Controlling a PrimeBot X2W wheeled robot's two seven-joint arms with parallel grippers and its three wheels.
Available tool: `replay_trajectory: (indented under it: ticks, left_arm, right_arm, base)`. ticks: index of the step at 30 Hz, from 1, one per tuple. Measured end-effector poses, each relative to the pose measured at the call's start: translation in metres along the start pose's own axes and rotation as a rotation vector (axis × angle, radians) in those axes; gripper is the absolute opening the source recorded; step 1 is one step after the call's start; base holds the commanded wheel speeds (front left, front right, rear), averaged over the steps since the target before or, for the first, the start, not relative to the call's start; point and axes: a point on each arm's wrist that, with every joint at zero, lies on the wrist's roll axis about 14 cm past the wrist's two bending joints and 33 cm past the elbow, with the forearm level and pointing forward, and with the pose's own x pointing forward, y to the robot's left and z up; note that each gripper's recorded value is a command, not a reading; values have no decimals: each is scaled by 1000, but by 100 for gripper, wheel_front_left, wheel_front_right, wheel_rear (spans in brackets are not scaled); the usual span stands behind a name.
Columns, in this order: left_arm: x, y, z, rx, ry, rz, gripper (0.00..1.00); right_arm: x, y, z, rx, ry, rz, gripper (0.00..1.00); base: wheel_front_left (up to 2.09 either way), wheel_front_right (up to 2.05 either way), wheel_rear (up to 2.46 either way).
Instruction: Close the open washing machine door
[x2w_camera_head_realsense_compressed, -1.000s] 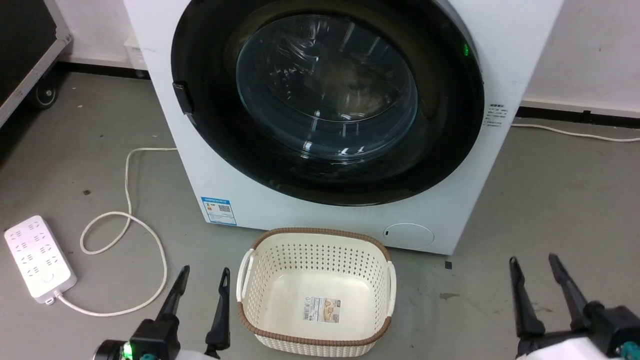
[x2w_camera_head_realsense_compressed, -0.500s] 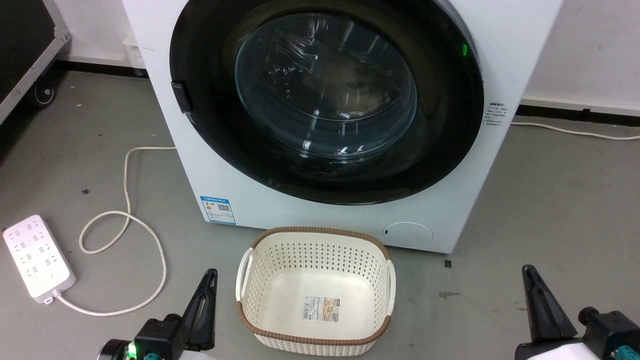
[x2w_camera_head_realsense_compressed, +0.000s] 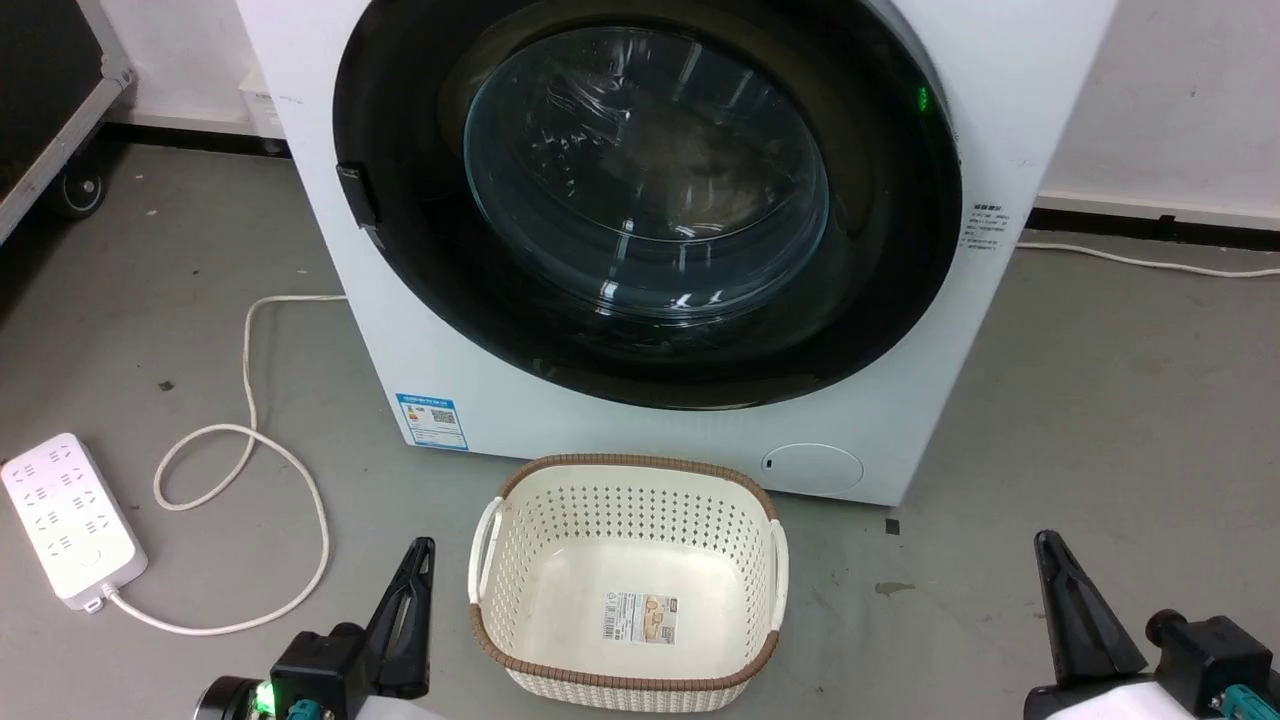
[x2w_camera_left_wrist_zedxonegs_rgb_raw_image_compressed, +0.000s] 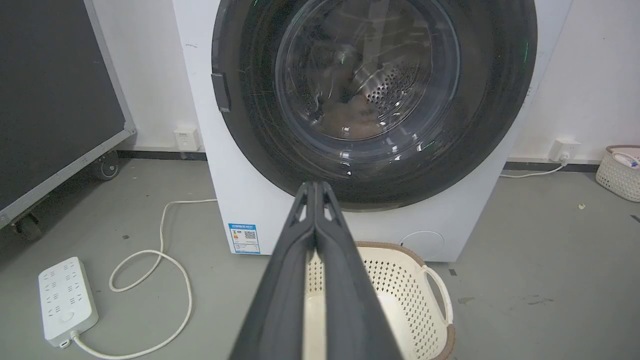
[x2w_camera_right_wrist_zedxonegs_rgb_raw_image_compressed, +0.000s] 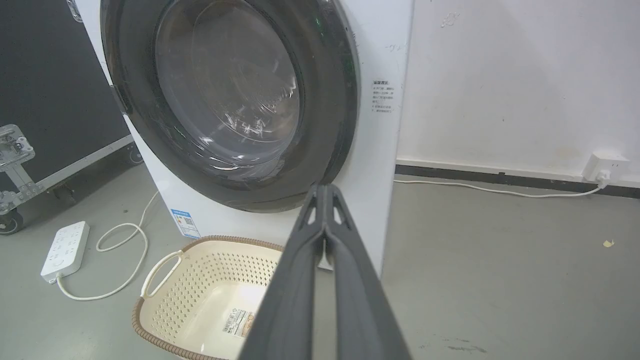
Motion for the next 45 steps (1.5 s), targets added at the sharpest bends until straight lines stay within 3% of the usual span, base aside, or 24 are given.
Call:
replay_trajectory:
  ticks: [45]
  left_arm:
    - [10,4,2,34,46,25,0]
  right_arm:
    - [4,5,2,-45,46,19,0]
  base:
    - [0,0,0]
